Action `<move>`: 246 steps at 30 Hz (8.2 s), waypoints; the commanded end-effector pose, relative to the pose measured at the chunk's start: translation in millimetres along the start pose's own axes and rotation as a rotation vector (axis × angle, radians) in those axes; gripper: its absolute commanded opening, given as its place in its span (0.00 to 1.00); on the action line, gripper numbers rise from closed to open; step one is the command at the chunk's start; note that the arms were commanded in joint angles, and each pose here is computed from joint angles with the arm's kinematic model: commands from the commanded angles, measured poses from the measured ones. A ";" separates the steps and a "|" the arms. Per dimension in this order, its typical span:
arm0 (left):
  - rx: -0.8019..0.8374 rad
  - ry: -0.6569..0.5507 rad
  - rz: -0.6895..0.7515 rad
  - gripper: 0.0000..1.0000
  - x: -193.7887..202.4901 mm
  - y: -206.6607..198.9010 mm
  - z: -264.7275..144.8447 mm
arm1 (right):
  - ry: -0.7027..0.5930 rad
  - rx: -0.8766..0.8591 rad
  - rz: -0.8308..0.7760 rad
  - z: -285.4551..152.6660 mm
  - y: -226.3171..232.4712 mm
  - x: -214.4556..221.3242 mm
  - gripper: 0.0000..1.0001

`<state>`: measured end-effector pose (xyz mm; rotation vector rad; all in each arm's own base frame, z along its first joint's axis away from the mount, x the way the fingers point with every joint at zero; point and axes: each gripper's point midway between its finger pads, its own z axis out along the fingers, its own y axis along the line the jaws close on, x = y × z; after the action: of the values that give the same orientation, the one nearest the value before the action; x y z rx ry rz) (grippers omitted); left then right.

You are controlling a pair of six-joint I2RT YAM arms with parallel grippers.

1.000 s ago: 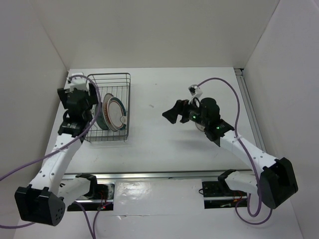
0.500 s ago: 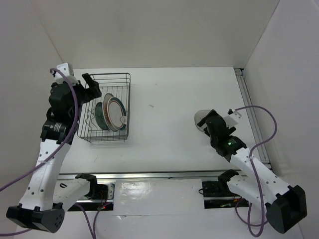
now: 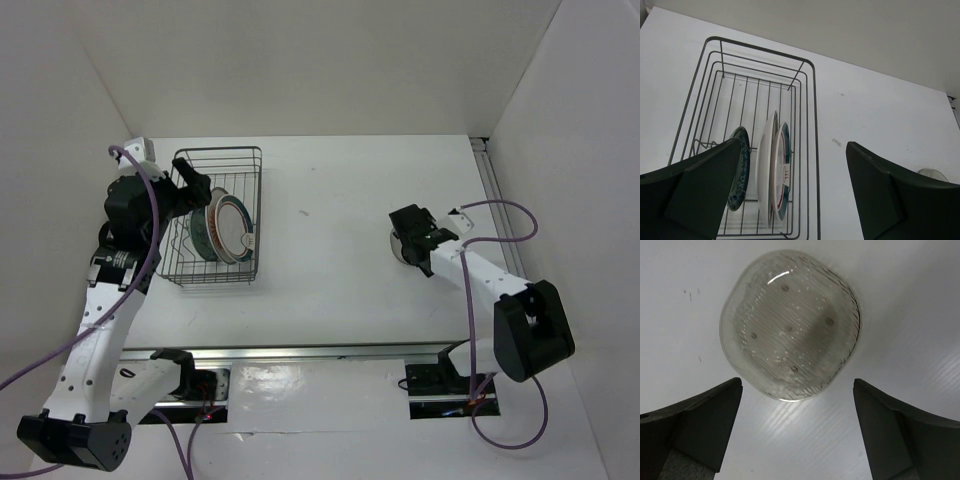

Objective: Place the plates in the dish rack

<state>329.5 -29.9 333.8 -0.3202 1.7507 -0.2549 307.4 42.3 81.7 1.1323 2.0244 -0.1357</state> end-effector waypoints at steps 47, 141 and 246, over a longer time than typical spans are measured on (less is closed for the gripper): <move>0.143 -0.114 -0.033 1.00 -25.8 -25.1 -22.2 | 0.187 0.163 0.075 72.3 -42.2 23.7 0.00; -0.462 -0.300 0.690 0.00 -70.6 74.9 -28.1 | 0.060 -1.418 -0.506 -217.1 191.8 -3.3 1.00; 0.262 0.086 0.078 1.00 49.8 -25.0 -62.8 | -0.339 -0.659 -0.607 -246.4 82.0 -114.3 1.00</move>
<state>271.9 -55.7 296.1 -0.0913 1.8293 -0.3491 274.3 181.4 342.2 -0.0765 1.8356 0.2810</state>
